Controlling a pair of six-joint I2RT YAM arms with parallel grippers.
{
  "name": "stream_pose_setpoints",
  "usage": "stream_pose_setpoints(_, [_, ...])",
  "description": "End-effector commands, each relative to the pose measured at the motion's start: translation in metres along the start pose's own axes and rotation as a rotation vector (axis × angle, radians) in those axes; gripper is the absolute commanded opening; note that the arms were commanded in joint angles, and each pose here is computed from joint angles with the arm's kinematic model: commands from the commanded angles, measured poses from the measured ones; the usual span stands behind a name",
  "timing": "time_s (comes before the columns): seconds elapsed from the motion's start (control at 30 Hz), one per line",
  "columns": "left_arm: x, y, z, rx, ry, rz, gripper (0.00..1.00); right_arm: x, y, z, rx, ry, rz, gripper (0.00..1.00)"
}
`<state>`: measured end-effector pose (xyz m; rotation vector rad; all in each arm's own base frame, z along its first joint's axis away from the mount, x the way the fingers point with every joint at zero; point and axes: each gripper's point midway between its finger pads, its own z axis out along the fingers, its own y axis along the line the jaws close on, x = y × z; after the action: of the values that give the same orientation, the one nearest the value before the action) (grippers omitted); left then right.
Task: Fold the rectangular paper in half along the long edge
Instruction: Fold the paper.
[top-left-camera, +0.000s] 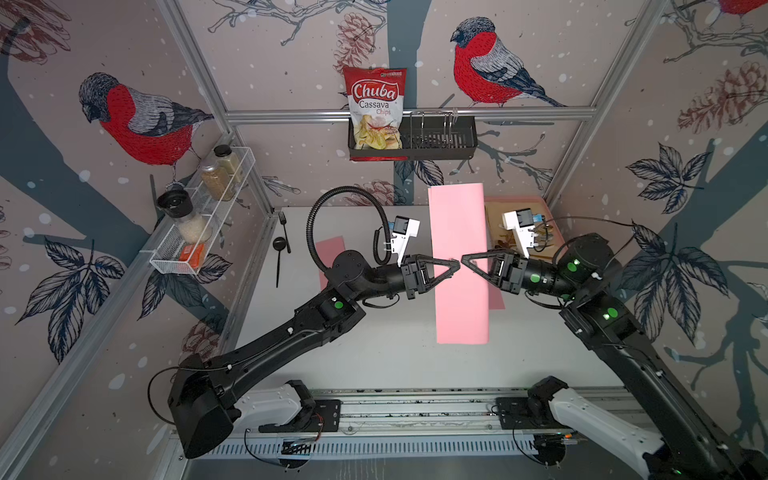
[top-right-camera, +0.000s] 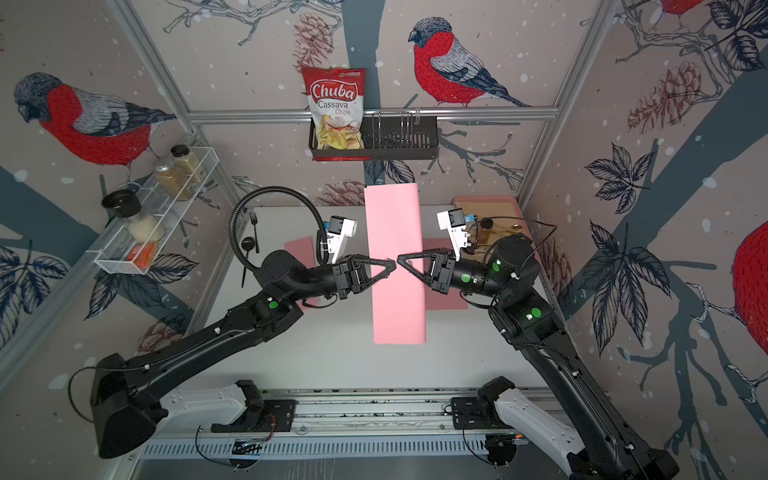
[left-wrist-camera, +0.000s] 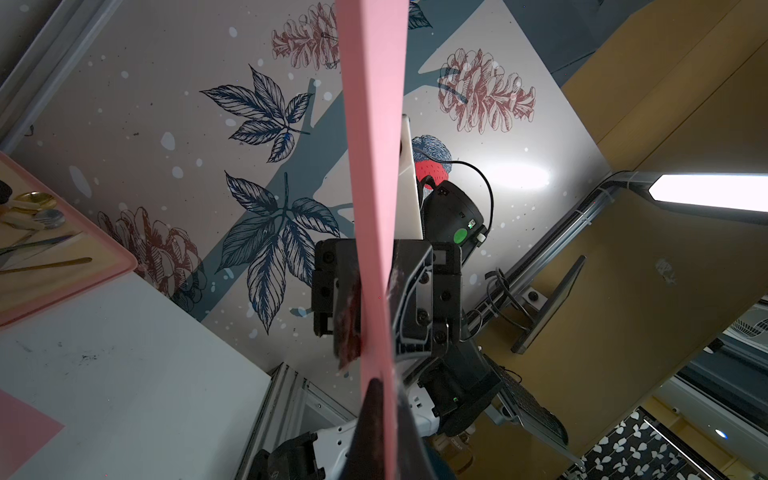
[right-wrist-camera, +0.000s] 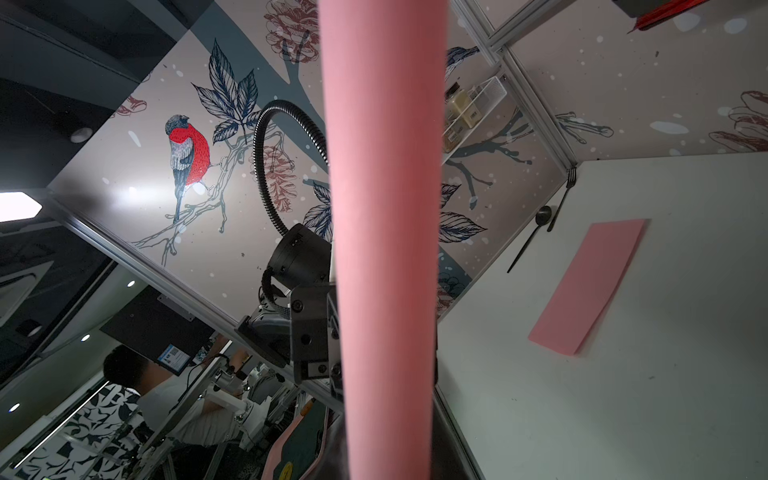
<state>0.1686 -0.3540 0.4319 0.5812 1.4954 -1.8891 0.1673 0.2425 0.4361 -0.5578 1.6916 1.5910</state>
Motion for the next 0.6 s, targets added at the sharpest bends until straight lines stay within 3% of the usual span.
stream_pose_setpoints(0.0, [-0.009,-0.019,-0.001,0.064,-0.026,0.051,0.0,-0.007,0.005,-0.002,-0.003,-0.023,-0.028,0.24])
stream_pose_setpoints(0.27, [-0.007,-0.02,-0.001,0.07,-0.019,0.052,0.0,-0.023,0.016,-0.015,-0.075,-0.079,-0.026,0.4])
stream_pose_setpoints(0.4, [-0.006,-0.02,0.0,0.071,-0.014,0.049,0.0,-0.026,0.017,-0.017,-0.093,-0.091,-0.023,0.39])
stream_pose_setpoints(0.57, [-0.005,-0.019,0.0,0.069,-0.012,0.048,0.0,-0.024,0.015,-0.017,-0.096,-0.088,-0.014,0.31])
